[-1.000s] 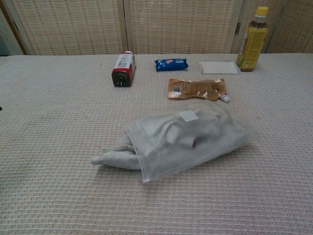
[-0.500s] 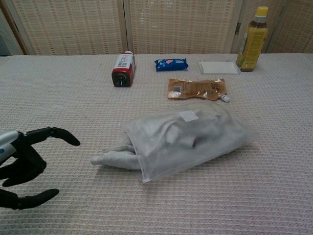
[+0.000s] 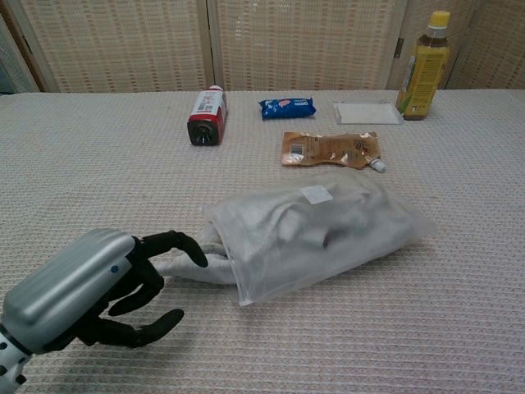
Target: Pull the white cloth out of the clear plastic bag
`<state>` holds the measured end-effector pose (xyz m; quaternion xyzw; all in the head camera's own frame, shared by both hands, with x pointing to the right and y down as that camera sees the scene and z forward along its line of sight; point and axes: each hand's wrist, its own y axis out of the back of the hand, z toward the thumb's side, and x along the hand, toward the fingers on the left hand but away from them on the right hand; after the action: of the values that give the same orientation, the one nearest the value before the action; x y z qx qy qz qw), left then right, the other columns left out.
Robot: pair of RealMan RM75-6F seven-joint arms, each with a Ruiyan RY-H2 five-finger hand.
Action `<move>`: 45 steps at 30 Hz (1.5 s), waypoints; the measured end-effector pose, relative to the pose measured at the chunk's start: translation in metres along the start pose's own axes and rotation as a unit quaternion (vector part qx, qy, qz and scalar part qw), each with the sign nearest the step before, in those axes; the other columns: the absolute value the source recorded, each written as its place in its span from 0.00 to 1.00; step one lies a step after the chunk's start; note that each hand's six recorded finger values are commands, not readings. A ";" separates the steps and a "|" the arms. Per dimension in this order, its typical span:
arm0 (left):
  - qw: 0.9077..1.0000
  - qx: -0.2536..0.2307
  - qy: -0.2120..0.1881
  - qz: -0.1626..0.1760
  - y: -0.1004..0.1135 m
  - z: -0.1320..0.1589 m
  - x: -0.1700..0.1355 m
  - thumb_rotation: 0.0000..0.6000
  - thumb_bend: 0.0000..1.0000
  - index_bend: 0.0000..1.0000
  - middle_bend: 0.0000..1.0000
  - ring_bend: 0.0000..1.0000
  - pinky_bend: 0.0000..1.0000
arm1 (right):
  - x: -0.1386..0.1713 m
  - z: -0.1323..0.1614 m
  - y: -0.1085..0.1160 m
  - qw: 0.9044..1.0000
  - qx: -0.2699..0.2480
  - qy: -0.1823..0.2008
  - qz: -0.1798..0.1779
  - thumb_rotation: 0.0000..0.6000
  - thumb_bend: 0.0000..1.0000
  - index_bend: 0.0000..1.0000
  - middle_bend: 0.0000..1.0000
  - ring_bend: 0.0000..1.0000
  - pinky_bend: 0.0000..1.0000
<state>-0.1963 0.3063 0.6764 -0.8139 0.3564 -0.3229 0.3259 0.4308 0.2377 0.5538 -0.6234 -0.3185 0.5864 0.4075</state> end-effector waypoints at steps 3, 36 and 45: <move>1.000 0.013 -0.001 0.007 -0.006 -0.001 0.009 1.00 0.37 0.39 1.00 1.00 1.00 | 0.001 0.000 0.002 1.000 -0.002 0.001 -0.002 1.00 0.13 0.00 0.00 0.00 0.00; 0.996 0.067 -0.002 0.054 -0.019 -0.020 0.041 1.00 0.55 0.67 1.00 1.00 1.00 | 0.003 0.005 -0.001 1.000 -0.010 0.023 0.017 1.00 0.14 0.00 0.00 0.00 0.00; 0.996 0.057 -0.021 0.058 -0.017 -0.005 0.036 1.00 0.57 0.68 1.00 1.00 1.00 | -0.013 0.035 -0.026 0.997 -0.046 0.059 0.002 1.00 0.14 0.26 0.00 0.00 0.00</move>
<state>-0.1744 0.2851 0.7035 -0.7787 0.3768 -0.3061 0.3976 0.3973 0.2431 0.5838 -0.6755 -0.3196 0.5339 0.3955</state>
